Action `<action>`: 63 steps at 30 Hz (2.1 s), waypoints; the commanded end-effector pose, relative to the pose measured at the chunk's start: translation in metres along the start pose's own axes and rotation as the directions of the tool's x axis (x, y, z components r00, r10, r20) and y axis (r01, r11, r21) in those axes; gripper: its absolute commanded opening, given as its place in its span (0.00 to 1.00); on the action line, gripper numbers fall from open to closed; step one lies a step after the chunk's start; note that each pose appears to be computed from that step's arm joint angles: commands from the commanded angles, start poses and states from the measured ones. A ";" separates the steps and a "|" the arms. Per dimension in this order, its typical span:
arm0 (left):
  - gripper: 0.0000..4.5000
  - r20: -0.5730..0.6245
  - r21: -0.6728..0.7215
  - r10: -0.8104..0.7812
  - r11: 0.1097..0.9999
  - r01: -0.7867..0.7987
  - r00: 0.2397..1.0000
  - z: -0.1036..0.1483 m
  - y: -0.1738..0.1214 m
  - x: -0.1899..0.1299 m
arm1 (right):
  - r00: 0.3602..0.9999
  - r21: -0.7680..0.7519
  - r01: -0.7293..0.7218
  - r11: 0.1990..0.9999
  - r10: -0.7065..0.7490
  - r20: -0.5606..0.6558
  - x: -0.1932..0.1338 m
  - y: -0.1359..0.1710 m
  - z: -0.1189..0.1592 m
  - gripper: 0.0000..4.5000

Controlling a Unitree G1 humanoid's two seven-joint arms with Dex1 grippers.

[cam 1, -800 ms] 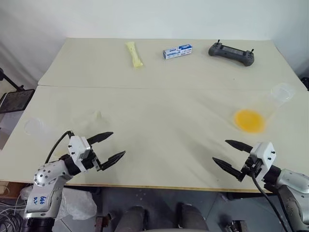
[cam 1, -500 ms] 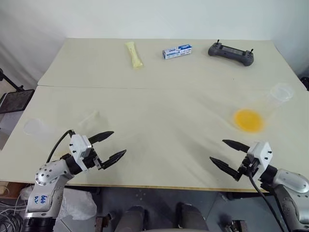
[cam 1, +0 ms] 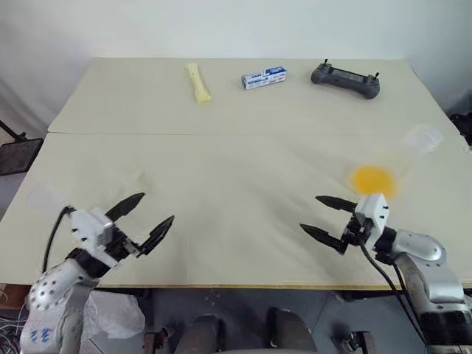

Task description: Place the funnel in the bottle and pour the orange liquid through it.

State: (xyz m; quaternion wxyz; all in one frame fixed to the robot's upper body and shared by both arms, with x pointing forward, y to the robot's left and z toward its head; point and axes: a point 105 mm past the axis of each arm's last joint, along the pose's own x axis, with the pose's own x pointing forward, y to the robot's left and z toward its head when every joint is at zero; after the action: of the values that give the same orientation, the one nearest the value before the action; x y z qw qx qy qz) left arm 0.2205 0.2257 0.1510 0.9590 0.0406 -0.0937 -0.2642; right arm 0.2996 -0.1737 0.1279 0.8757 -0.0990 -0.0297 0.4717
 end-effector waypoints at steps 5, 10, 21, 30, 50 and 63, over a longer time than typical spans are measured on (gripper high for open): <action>1.00 -0.018 -0.007 0.265 0.964 -0.265 0.964 0.013 0.007 -0.071 | 0.996 -0.015 -0.082 0.996 0.083 0.027 0.020 -0.005 0.004 1.00; 1.00 0.027 0.024 0.507 0.862 -0.507 0.862 0.025 0.035 -0.109 | 0.993 -0.013 -0.109 0.994 0.109 0.032 0.020 -0.003 0.004 1.00; 1.00 0.021 0.018 0.633 0.773 -0.634 0.774 0.028 0.078 -0.109 | 0.994 -0.014 -0.105 0.994 0.105 0.038 0.014 0.000 0.006 1.00; 1.00 0.004 0.028 0.607 0.794 -0.607 0.795 0.020 0.103 -0.085 | 0.996 -0.013 -0.081 0.997 0.082 0.039 0.010 0.004 0.006 1.00; 0.87 -0.019 0.025 0.497 0.868 -0.496 0.868 0.005 0.114 -0.047 | 0.999 -0.020 -0.041 0.999 0.042 0.026 0.002 0.004 0.009 1.00; 0.50 0.068 0.043 0.326 0.943 -0.329 0.943 0.033 0.117 -0.021 | 0.999 -0.045 0.005 0.999 -0.003 0.033 -0.003 -0.001 0.015 1.00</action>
State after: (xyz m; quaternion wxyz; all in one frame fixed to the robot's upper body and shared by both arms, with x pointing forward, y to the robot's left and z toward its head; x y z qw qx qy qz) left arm 0.2539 0.3413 0.1730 0.9923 0.0197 -0.1046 -0.0631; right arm 0.2980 -0.1694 0.1280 0.8718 -0.0983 -0.0314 0.4788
